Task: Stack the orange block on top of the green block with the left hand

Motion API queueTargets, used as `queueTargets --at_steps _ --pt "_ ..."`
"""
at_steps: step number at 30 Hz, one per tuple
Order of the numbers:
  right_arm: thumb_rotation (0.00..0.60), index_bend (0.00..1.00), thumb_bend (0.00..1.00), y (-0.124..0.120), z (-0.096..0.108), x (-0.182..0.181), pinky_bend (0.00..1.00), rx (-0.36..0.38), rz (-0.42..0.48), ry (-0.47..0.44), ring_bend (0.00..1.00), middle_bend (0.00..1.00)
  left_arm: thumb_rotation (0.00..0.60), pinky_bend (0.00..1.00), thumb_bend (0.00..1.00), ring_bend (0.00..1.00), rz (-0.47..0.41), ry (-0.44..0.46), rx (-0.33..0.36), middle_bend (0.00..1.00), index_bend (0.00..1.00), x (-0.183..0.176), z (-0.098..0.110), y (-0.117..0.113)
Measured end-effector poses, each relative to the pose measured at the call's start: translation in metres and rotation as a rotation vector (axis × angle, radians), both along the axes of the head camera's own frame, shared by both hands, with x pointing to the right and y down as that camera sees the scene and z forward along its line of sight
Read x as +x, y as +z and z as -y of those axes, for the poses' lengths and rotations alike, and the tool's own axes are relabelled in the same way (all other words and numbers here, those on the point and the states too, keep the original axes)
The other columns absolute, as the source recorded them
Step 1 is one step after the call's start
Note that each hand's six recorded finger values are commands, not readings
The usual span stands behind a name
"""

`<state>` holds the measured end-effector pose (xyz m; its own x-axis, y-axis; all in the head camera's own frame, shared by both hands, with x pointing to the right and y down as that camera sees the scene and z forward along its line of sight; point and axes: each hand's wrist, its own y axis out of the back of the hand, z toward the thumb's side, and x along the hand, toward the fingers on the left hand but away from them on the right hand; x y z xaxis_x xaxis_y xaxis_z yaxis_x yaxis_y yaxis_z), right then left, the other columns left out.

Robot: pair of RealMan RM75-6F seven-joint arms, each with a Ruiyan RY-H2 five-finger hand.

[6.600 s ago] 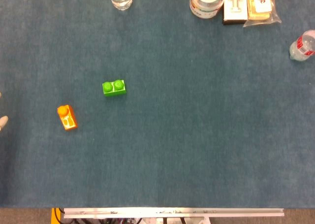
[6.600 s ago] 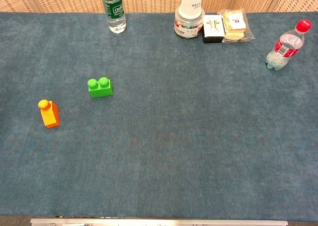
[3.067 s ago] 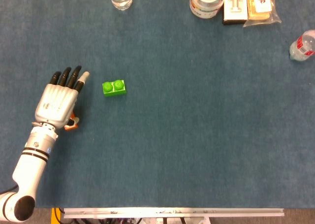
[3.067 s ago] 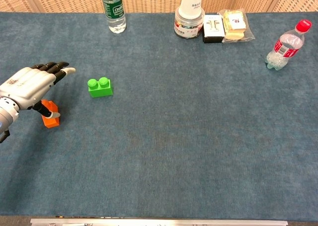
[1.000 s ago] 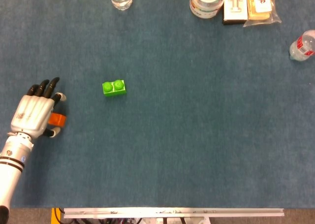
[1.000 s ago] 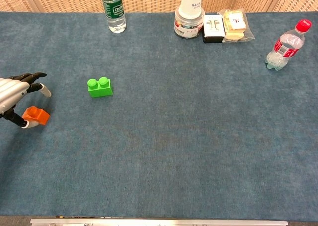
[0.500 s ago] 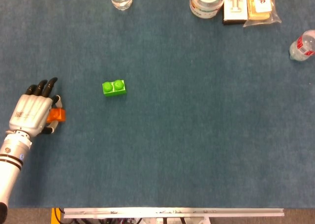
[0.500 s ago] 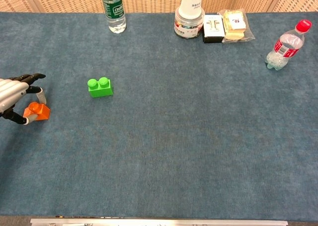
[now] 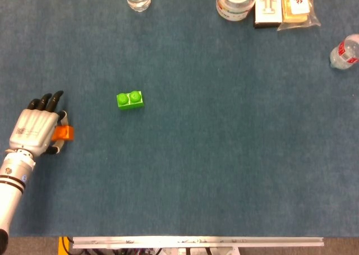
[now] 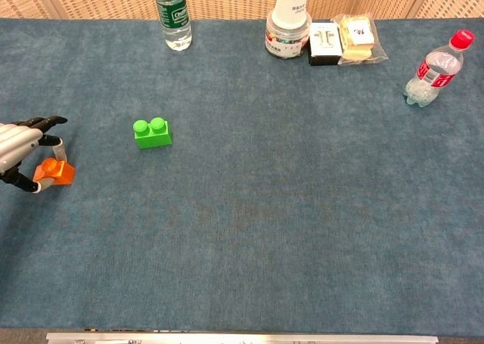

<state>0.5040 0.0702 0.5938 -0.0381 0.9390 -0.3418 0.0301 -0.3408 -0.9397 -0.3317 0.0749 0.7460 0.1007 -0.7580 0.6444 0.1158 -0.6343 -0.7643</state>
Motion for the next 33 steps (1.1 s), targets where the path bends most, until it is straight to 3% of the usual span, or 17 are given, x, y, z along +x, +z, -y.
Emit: queueTargets --at_steps 6,16,27,33 --pt "0.600 0.29 0.08 0.000 0.000 0.000 0.31 0.000 0.000 0.000 0.10 0.22 0.600 0.11 0.33 0.00 -0.009 -0.001 0.009 0.00 0.53 0.002 0.000 -0.002" --pt "0.600 0.29 0.08 -0.002 0.000 0.001 0.31 0.006 0.002 0.005 0.10 0.22 0.600 0.11 0.33 0.00 -0.012 0.029 0.037 0.00 0.54 0.012 0.007 -0.016" --pt "0.600 0.29 0.08 -0.006 0.001 0.003 0.31 0.016 0.007 0.011 0.10 0.22 0.600 0.11 0.33 0.00 0.011 0.107 0.090 0.00 0.54 0.050 0.042 -0.056" --pt "0.600 0.29 0.08 -0.007 0.002 0.004 0.31 0.021 0.009 0.012 0.10 0.22 0.600 0.11 0.33 0.00 -0.002 0.102 0.075 0.00 0.54 0.071 0.058 -0.072"
